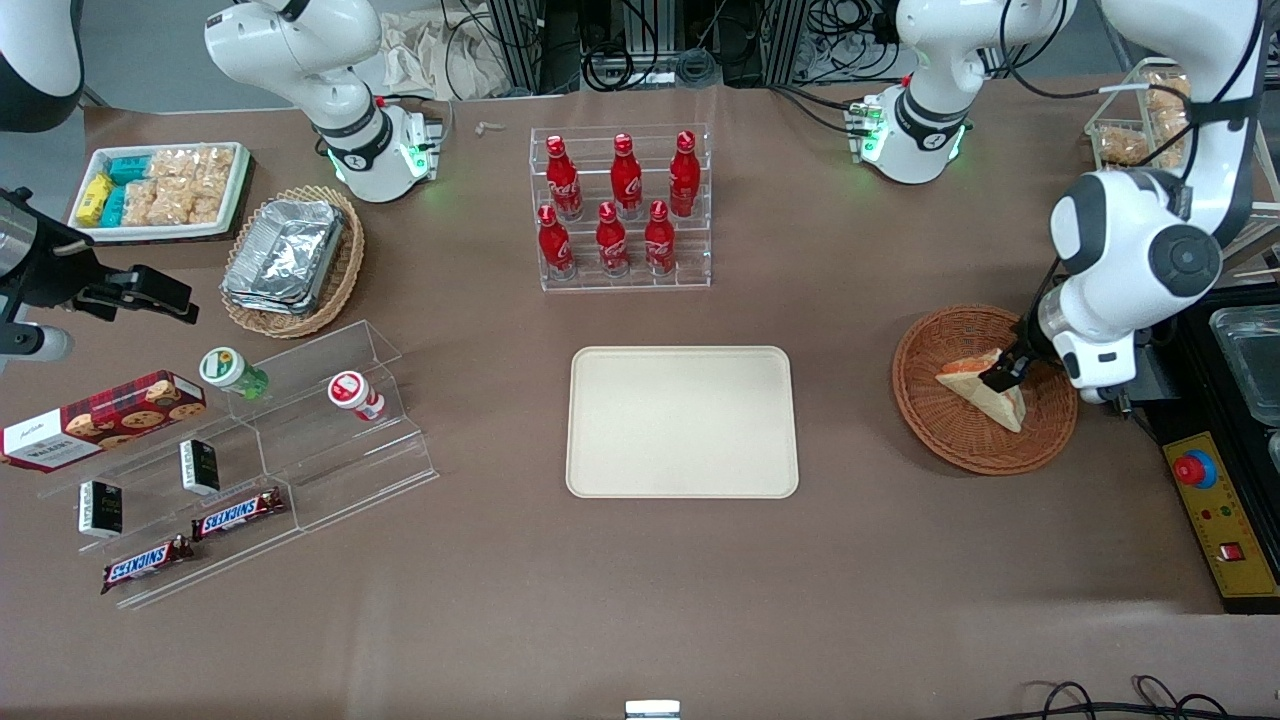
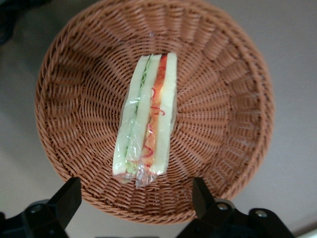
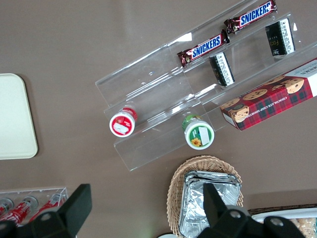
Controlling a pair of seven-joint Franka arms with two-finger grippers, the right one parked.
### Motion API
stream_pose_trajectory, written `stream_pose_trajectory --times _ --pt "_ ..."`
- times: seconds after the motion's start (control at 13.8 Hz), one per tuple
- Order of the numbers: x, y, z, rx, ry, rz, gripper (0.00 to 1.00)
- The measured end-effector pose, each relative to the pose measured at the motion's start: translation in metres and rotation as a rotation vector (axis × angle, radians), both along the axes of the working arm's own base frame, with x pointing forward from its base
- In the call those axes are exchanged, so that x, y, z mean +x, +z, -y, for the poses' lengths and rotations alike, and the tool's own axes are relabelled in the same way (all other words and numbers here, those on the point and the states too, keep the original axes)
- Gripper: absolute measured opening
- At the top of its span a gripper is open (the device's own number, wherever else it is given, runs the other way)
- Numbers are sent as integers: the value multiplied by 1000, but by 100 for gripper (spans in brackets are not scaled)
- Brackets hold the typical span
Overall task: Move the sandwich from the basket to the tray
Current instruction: 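Lower the left gripper and close it on the wrapped sandwich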
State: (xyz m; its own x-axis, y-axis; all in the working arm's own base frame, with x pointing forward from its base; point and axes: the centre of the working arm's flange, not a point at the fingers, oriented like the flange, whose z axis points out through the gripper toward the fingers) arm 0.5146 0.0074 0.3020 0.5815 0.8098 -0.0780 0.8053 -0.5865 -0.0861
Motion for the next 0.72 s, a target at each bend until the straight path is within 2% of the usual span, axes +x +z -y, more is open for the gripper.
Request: stream_pose_trajectory --times 0.72 --pt "5 -59 -2 1 41 -22 100"
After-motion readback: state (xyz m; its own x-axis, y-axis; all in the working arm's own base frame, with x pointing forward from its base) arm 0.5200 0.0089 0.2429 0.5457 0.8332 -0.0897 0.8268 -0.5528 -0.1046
